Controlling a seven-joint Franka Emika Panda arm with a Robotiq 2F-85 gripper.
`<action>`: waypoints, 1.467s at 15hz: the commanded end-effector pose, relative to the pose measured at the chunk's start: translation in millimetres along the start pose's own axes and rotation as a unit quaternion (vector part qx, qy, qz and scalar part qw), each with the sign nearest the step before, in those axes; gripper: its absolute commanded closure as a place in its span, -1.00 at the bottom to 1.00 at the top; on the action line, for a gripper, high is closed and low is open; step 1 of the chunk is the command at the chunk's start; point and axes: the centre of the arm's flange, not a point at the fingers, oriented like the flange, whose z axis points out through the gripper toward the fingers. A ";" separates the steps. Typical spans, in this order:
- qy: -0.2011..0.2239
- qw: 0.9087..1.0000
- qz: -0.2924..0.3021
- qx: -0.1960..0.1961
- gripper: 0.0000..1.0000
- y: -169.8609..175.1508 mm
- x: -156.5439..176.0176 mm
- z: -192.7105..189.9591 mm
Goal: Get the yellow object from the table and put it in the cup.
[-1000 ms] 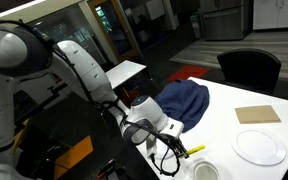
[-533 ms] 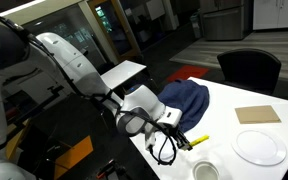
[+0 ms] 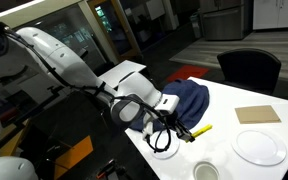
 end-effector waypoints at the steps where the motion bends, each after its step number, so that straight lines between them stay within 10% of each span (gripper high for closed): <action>1: -0.007 1.000 0.009 -0.008 0.90 2.8 4.2 -32.9; 22: -0.142 0.987 -0.003 -0.077 0.90 116.5 66.2 1.2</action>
